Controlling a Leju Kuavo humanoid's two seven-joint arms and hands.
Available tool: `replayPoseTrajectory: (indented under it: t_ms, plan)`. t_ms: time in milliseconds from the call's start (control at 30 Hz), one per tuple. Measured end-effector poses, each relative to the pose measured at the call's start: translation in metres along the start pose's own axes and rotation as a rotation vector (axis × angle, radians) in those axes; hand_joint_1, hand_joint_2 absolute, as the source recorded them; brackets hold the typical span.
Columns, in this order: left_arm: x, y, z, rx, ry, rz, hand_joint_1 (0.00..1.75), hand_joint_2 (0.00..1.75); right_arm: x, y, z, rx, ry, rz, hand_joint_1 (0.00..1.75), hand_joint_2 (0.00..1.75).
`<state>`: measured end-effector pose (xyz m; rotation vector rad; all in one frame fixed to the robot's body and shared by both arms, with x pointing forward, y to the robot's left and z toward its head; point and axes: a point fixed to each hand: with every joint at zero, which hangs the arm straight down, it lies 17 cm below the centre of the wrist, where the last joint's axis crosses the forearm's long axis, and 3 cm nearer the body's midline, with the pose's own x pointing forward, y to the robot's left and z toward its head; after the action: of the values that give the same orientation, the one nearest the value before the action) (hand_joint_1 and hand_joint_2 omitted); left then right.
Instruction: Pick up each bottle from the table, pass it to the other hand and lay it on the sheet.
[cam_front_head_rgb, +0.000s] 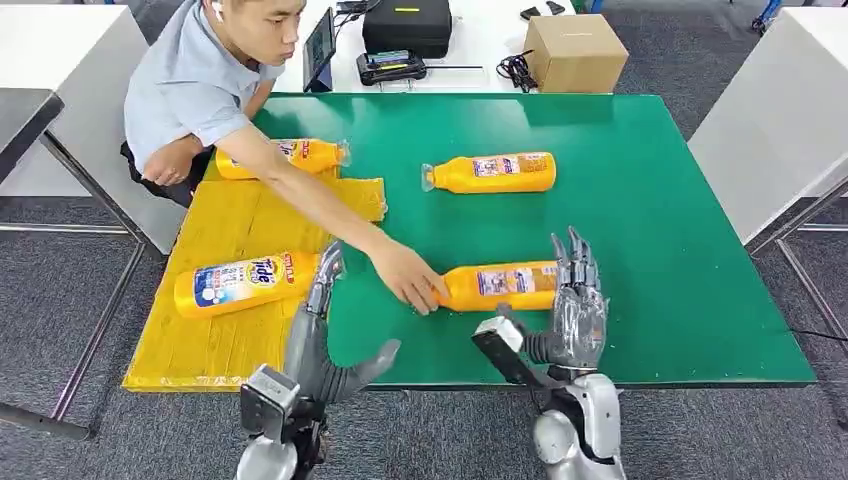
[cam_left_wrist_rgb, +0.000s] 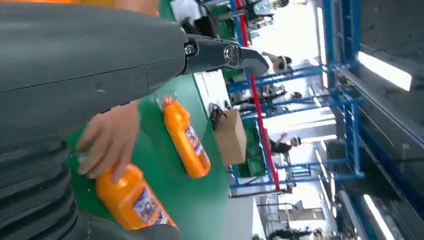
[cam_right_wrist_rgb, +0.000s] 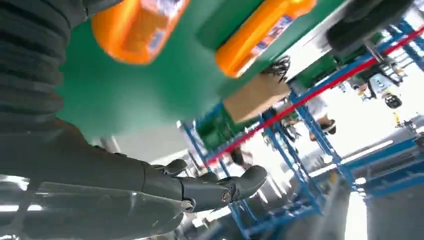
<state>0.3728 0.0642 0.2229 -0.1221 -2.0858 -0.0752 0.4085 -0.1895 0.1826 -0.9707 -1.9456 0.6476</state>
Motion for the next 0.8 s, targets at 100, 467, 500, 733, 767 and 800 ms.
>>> replayPoseTrajectory:
  t_ms: [100,467,500,733,767,800]
  plan:
    - [-0.005,-0.001,0.003,-0.017,0.033,-0.038,0.0,1.75,0.002,0.014,0.003,0.083,-0.015,0.068,0.0,1.75]
    - [-0.04,0.017,0.021,0.036,0.238,-0.11,0.0,1.75,-0.041,0.073,0.048,0.451,0.07,0.155,0.0,1.75]
    - [-0.042,0.016,0.022,0.033,0.255,-0.094,0.0,1.75,-0.047,0.076,0.051,0.476,0.079,0.153,0.0,1.75]
    - [-0.043,0.017,0.023,0.034,0.272,-0.079,0.0,1.75,-0.077,0.087,0.07,0.577,0.094,0.233,0.0,1.75]
    - [-0.043,0.017,0.023,0.035,0.274,-0.078,0.0,1.75,-0.08,0.086,0.068,0.574,0.09,0.274,0.0,1.75]
    - [-0.043,0.017,0.023,0.035,0.277,-0.078,0.0,1.75,-0.082,0.085,0.066,0.569,0.082,0.307,0.0,1.75]
